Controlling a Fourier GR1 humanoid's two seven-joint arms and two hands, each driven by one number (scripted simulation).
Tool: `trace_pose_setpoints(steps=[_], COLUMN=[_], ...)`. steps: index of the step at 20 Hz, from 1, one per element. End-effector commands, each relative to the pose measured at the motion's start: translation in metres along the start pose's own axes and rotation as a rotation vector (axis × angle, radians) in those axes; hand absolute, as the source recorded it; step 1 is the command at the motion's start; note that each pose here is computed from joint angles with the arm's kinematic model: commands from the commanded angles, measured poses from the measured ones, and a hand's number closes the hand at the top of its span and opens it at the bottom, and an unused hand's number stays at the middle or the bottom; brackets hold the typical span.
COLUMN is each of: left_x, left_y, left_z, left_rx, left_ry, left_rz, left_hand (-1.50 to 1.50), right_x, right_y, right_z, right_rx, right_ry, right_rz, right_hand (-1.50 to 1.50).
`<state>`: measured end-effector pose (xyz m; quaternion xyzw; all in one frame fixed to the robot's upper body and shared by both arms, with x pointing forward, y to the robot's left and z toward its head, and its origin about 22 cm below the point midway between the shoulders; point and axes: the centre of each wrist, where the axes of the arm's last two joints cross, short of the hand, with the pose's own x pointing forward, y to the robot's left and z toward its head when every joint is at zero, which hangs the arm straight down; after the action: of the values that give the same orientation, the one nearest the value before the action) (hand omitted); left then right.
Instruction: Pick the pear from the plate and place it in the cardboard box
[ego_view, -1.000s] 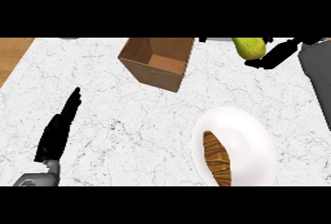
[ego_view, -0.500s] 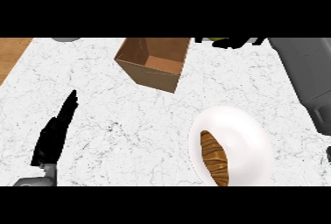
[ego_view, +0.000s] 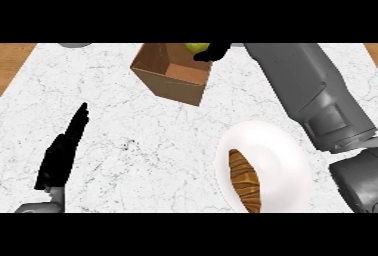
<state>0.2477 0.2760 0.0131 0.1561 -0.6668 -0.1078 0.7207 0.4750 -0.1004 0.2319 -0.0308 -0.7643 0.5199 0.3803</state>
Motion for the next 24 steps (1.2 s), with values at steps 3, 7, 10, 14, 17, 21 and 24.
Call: trace_pose_setpoints(steps=[3, 7, 10, 14, 17, 21, 24], left_x=[0.009, 0.002, 0.001, 0.012, 0.019, 0.016, 0.001], left_y=[0.003, -0.005, -0.011, -0.006, -0.023, -0.014, -0.012], left_z=[0.002, -0.004, -0.008, -0.009, -0.015, -0.017, -0.006], left_rx=[-0.003, -0.026, -0.028, -0.021, -0.03, -0.034, -0.042], left_ry=[-0.015, -0.017, -0.029, -0.033, -0.056, -0.03, -0.025], left_rz=[-0.013, -0.001, 0.004, -0.003, 0.004, -0.004, 0.007], left_hand=[0.0, 0.0, 0.0, 0.0, 0.0, 0.0, 0.0], right_x=[0.006, 0.014, -0.002, -0.001, -0.003, -0.012, -0.005], right_y=[0.056, 0.08, 0.092, 0.091, 0.093, 0.097, 0.085], right_z=[-0.022, -0.033, -0.022, -0.024, -0.022, -0.015, -0.02], right_rx=[0.059, 0.124, 0.12, 0.099, 0.076, -0.078, -0.218], right_ry=[0.048, 0.12, 0.186, 0.209, 0.194, 0.181, 0.181], right_rz=[0.007, 0.052, -0.006, -0.033, -0.075, -0.265, -0.384], right_hand=[1.5, 1.5, -1.5, -1.5, -1.5, -1.5, -1.5])
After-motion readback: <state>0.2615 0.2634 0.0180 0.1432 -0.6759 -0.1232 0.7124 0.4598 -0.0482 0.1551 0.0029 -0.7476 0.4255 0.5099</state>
